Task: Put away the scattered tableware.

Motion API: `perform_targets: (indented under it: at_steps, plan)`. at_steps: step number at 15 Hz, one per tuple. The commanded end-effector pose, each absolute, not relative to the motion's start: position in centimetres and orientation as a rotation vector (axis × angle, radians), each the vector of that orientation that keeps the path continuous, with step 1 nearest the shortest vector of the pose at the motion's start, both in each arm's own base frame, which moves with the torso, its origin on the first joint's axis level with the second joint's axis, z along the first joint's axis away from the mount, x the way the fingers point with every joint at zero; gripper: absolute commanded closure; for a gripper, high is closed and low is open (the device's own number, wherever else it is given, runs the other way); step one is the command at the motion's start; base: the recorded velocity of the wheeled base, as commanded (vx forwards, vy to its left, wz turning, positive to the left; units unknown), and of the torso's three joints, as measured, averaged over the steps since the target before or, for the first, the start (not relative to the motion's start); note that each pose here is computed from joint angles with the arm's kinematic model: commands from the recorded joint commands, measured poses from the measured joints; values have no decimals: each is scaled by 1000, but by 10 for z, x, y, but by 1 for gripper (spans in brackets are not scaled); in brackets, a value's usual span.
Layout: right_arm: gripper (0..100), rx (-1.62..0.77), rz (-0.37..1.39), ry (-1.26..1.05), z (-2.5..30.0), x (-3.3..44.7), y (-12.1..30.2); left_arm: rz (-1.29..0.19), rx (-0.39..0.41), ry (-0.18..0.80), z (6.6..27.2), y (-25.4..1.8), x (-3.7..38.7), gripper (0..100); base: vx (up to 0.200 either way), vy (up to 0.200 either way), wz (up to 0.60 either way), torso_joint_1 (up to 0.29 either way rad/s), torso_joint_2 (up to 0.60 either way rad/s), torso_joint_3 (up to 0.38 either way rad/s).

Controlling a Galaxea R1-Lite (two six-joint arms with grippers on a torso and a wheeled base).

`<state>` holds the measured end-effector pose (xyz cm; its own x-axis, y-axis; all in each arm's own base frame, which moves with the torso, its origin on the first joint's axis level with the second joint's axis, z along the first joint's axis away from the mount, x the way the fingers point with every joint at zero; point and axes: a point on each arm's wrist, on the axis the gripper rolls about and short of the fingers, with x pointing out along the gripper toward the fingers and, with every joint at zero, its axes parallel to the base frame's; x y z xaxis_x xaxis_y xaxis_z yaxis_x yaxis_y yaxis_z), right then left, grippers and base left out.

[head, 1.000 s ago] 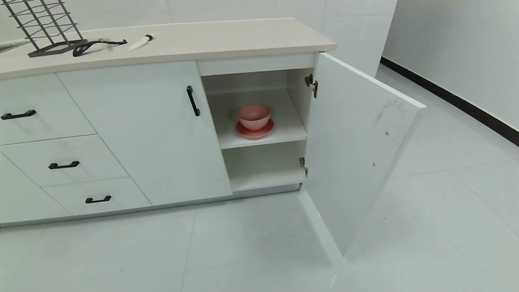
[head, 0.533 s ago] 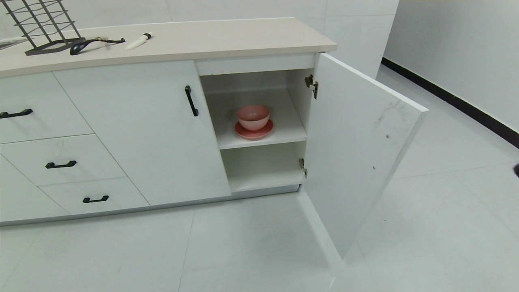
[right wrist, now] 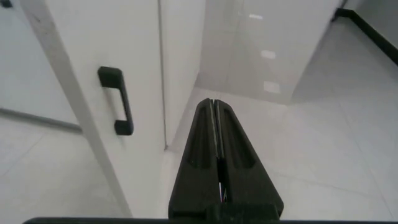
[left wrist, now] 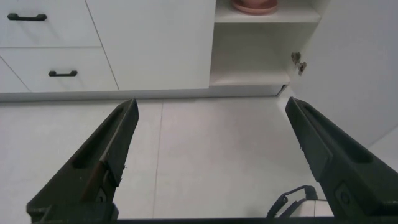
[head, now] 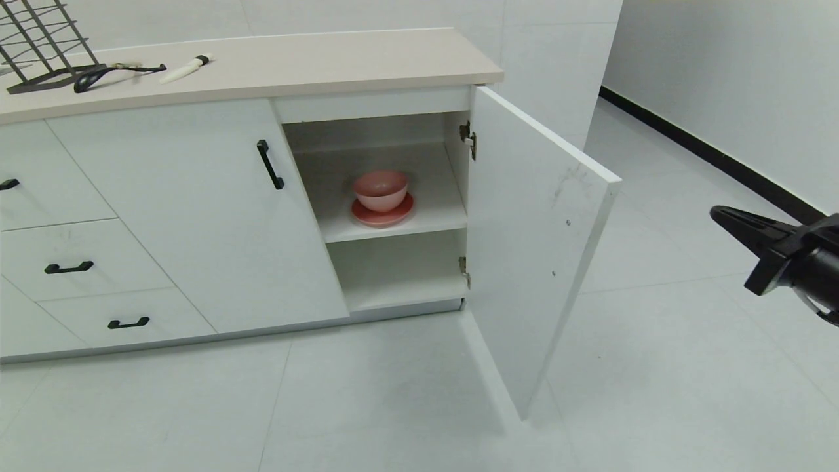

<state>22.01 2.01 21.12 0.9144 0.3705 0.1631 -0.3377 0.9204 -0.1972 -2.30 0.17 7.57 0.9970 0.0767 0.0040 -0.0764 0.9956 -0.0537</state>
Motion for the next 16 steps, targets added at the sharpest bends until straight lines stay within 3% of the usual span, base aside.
perform_targets:
  at_steps: [1,6,10,16]
  plan:
    - [100,-218,507,-193,193,254,25,78,-54,-5,76,2,-23,0,0,0,0,0,0,0]
    - [100,-231,577,-195,171,275,27,78,-52,-5,76,2,-23,0,80,0,0,0,2,-3]
    - [100,-241,599,-231,176,289,31,78,-52,-5,76,2,-23,0,0,0,0,0,0,0]
    - [100,-248,712,-327,183,328,70,78,-52,-7,76,2,-23,0,0,0,0,0,0,0]
